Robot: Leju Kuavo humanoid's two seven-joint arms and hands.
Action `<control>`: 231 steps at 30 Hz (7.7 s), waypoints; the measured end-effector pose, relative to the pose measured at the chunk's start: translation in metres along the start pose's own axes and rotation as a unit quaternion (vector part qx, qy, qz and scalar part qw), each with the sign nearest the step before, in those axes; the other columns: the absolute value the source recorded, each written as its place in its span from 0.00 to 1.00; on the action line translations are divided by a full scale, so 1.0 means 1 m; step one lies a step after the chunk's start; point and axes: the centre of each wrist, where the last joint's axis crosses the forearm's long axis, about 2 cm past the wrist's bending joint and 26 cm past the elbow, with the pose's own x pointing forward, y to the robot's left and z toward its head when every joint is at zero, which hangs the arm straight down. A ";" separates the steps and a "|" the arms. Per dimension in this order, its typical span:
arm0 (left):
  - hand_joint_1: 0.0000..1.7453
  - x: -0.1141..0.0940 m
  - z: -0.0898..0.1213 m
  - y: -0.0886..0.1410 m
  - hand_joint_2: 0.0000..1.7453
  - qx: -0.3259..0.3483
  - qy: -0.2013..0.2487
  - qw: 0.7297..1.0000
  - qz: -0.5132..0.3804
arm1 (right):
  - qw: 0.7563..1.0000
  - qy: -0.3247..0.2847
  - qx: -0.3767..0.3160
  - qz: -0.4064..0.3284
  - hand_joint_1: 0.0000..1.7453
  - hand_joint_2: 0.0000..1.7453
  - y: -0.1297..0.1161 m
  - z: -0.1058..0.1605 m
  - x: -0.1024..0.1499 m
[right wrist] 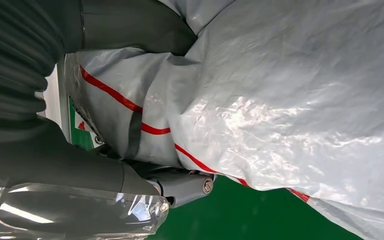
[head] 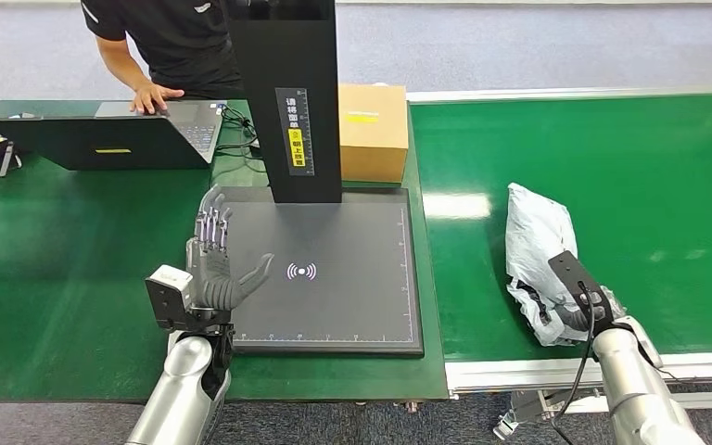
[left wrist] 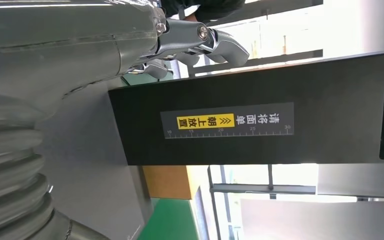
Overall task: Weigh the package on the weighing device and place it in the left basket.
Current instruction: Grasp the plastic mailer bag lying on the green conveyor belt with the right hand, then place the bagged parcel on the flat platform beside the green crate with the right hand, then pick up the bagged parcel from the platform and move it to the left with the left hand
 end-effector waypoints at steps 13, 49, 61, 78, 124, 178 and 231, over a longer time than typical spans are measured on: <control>0.00 -0.002 0.006 -0.001 1.00 0.004 0.007 1.000 0.001 | 0.999 -0.037 -0.015 0.000 1.00 1.00 0.004 0.001 -0.001; 0.00 -0.002 0.021 -0.001 1.00 0.034 -0.016 0.999 0.005 | 0.863 -0.368 -0.334 -0.087 1.00 1.00 -0.015 0.057 0.052; 0.00 0.000 0.014 0.001 1.00 0.048 -0.027 0.998 0.011 | 0.762 -0.546 -0.347 0.014 1.00 1.00 0.007 0.104 0.108; 0.00 0.002 0.014 0.005 1.00 0.069 -0.035 0.997 0.015 | 0.651 -0.706 -0.269 0.077 1.00 1.00 0.067 0.150 0.179; 0.00 0.004 0.012 0.007 1.00 0.076 -0.042 0.996 0.021 | 0.600 -0.747 0.058 0.279 0.00 1.00 0.165 0.113 0.175; 0.00 -0.002 0.036 0.009 1.00 0.067 -0.019 0.997 0.013 | 0.763 -0.646 0.006 -0.037 0.00 1.00 0.105 0.135 0.130; 0.00 -0.002 0.021 -0.022 1.00 -0.149 0.035 0.944 -0.291 | 0.863 -0.447 0.110 -0.207 0.00 1.00 0.112 0.141 0.046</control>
